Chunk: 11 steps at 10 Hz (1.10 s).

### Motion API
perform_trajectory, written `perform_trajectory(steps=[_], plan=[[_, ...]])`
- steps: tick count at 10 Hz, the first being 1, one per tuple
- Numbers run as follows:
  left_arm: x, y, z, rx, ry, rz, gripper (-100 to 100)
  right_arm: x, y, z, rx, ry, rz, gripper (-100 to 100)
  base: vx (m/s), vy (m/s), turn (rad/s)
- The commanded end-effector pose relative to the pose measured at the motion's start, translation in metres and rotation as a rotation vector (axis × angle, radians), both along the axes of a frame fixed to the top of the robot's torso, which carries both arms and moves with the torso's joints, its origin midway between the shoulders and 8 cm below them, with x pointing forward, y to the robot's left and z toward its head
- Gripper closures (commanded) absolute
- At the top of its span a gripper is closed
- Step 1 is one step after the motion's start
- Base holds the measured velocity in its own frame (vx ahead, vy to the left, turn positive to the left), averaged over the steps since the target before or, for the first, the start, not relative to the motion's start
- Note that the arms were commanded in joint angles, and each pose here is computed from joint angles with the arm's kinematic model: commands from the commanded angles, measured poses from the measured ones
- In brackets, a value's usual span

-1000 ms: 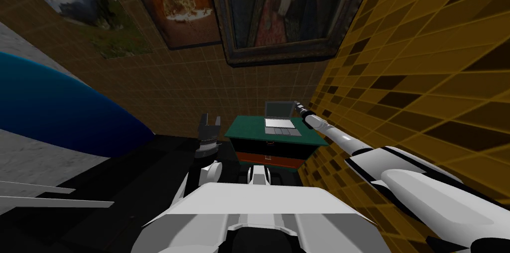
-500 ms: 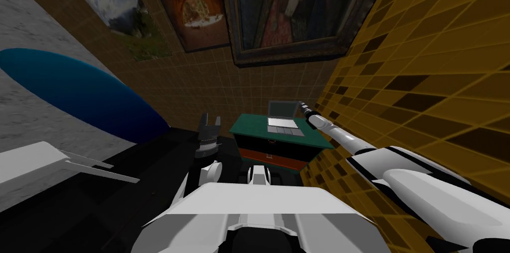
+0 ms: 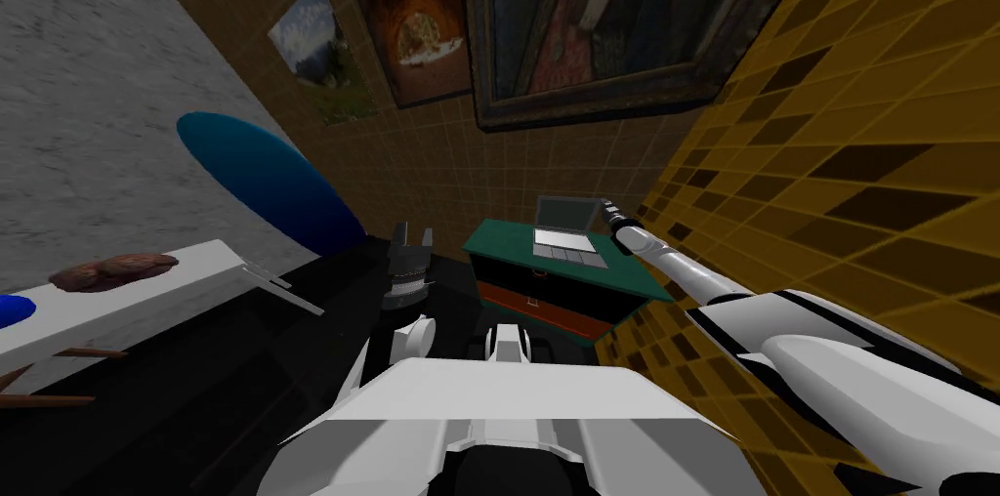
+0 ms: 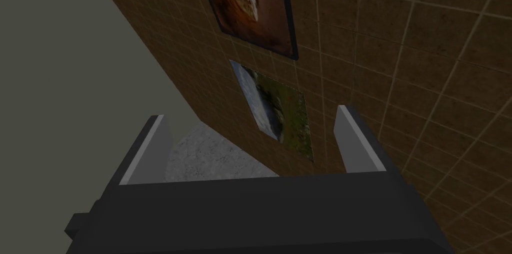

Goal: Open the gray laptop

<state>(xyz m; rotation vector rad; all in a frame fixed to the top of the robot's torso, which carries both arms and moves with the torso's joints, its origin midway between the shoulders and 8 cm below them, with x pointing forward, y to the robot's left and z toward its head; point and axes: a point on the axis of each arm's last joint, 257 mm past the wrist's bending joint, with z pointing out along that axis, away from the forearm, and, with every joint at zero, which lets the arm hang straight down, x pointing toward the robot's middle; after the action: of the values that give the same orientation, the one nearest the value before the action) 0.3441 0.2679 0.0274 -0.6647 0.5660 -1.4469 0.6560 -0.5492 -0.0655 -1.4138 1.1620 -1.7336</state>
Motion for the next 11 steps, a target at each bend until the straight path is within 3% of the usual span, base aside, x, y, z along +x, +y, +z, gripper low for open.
perform_trajectory(steps=[1,2,5,6,11], plan=[[0.000,0.000,0.000,0.000,0.000,0.000,0,-0.014,-0.040,0.000,-0.002,0.005,-0.075,-100,-0.106,-0.049,0.218],[0.000,0.000,0.000,0.000,0.000,0.000,0,-0.024,-0.064,0.007,-0.003,-0.007,-0.121,-100,-0.099,-0.026,0.369],[0.000,0.000,0.000,0.000,0.000,0.000,0,-0.041,-0.101,0.004,-0.001,0.000,-0.197,-100,-0.093,-0.025,0.257],[0.000,0.000,0.000,0.000,0.000,0.000,0,-0.055,-0.126,0.010,-0.002,-0.010,-0.247,-100,-0.119,0.009,0.365],[0.000,0.000,0.000,0.000,0.000,0.000,0,-0.058,-0.130,0.006,0.005,-0.006,-0.258,-100,-0.024,-0.002,0.042]])
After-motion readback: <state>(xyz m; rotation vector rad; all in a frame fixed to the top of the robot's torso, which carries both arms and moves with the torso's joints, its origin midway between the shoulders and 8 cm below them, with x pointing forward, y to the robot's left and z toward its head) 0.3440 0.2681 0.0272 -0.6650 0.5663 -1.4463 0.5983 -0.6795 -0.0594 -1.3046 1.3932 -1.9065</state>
